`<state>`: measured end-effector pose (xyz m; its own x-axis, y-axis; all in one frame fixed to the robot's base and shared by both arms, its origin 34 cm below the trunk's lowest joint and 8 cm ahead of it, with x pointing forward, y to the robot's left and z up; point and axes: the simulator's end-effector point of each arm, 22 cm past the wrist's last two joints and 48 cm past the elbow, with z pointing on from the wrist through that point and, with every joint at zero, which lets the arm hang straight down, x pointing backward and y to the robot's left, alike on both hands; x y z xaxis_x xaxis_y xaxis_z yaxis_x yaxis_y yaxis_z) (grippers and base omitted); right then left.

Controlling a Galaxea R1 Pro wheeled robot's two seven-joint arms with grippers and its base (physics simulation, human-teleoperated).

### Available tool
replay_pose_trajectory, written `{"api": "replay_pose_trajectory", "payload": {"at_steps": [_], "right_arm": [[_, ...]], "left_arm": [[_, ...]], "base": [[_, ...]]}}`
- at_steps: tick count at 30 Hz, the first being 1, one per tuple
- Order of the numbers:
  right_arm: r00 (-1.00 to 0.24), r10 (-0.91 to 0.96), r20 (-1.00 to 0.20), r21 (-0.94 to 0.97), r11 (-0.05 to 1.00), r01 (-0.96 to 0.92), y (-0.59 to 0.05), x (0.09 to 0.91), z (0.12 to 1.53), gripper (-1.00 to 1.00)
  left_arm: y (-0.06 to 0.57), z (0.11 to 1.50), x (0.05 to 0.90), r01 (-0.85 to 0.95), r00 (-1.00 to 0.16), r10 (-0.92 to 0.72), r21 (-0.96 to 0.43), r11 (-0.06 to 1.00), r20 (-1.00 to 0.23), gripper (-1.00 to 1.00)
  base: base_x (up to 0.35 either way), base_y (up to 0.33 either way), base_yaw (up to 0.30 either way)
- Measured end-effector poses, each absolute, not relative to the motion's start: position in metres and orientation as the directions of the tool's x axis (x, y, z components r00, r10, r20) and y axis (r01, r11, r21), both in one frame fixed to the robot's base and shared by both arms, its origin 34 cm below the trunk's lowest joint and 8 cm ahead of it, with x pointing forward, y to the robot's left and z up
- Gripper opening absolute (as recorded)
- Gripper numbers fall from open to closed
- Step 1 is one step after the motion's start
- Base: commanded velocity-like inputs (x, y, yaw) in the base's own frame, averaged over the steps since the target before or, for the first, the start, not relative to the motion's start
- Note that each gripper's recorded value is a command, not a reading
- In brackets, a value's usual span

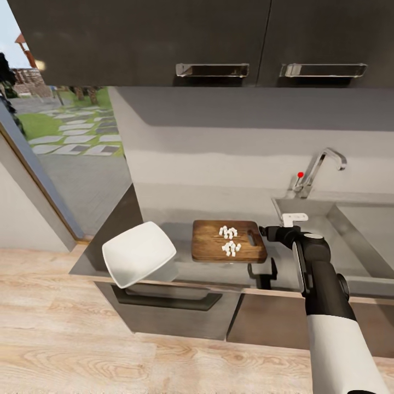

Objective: In the kitchen, take the Vidalia onion out of the sink, dice it on the chopping board with the paring knife, put the diced onion into the bowl on the countertop, then place both the paring knife and the chopping board into the sink.

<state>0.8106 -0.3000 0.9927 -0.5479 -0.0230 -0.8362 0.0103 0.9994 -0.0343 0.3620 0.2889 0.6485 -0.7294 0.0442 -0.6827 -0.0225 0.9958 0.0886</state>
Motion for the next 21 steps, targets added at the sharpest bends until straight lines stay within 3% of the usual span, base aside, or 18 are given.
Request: {"api": "replay_pose_trajectory", "payload": {"at_steps": [21], "right_arm": [[-0.570,-0.023,-0.821,-0.035,0.999,0.009,-0.300,0.811,0.975,1.00]], "left_arm": [[0.289,0.642,0.352,-0.017,-0.750,0.046,0.088,0.996,-0.660,1.00]], "base": [[0.013,0.017,0.000]]}}
